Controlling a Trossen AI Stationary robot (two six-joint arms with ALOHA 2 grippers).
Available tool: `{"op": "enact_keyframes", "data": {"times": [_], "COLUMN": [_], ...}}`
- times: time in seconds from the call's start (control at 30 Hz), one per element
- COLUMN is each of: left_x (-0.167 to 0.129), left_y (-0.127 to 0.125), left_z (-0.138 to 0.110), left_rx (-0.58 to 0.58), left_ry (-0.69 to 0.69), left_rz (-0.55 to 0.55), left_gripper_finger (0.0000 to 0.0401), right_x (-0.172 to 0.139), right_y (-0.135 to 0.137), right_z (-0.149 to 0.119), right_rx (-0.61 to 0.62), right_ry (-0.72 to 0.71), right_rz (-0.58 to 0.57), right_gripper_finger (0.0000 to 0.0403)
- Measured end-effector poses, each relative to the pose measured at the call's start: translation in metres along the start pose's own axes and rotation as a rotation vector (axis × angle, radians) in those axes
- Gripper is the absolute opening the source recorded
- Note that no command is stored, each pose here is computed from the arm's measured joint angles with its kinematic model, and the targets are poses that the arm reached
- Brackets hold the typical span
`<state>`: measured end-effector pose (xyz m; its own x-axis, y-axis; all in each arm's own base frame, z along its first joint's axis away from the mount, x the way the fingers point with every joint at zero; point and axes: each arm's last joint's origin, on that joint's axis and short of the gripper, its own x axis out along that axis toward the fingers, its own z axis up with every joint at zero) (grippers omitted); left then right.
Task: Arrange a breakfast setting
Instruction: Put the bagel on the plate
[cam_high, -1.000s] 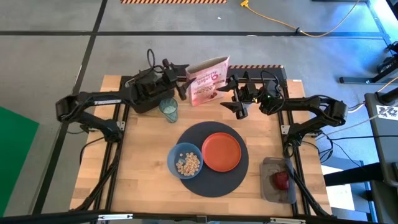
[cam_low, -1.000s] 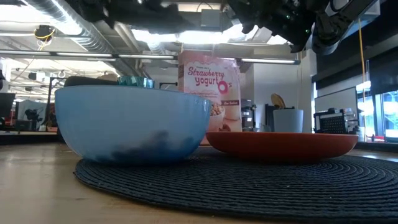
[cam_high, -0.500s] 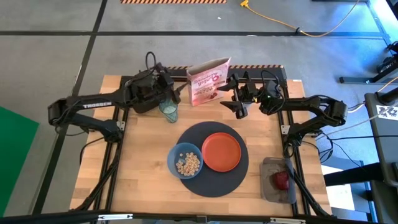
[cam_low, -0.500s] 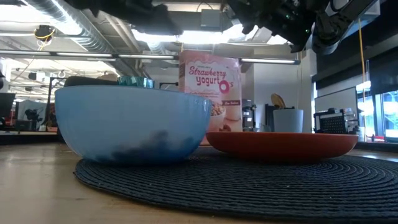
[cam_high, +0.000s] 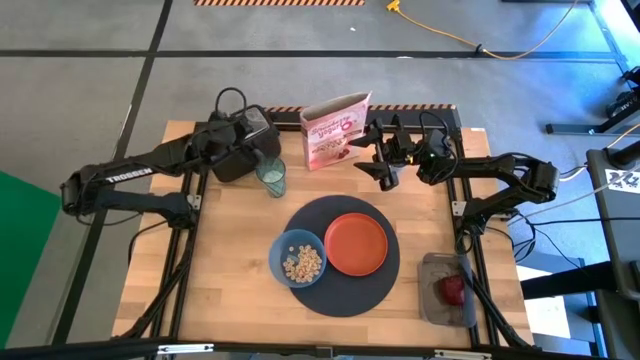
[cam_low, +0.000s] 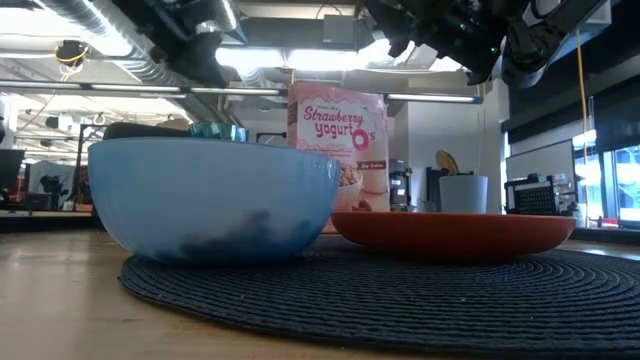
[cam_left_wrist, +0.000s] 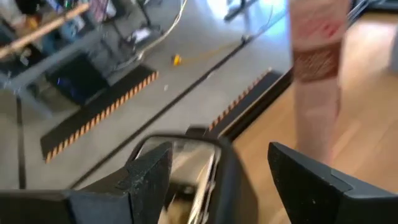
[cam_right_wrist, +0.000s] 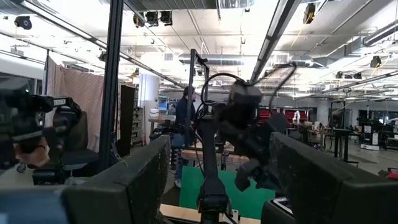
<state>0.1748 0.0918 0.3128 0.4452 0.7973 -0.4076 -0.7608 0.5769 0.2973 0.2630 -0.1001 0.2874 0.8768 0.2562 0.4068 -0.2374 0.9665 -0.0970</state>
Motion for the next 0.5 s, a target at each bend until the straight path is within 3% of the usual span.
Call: {"op": "enact_keyframes", "data": {"times": [0.3, 0.5], "left_x": [0.011, 0.017], "left_y": [0.025, 0.039], "left_z": [-0.019, -0.024], "left_rx": [-0.095, -0.124], "left_ry": [0.191, 0.24], "left_rz": [-0.026, -0.053], "left_gripper_finger": [0.025, 0.025], "right_x": [0.0, 0.0], "right_y": [0.0, 0.001], "right_z": [0.0, 0.0], "right_rx": [0.019, 0.035], "right_ry": [0.004, 0.013], "right_rz": [0.013, 0.05], "right_gripper_finger": [0.0263, 0.0263]}}
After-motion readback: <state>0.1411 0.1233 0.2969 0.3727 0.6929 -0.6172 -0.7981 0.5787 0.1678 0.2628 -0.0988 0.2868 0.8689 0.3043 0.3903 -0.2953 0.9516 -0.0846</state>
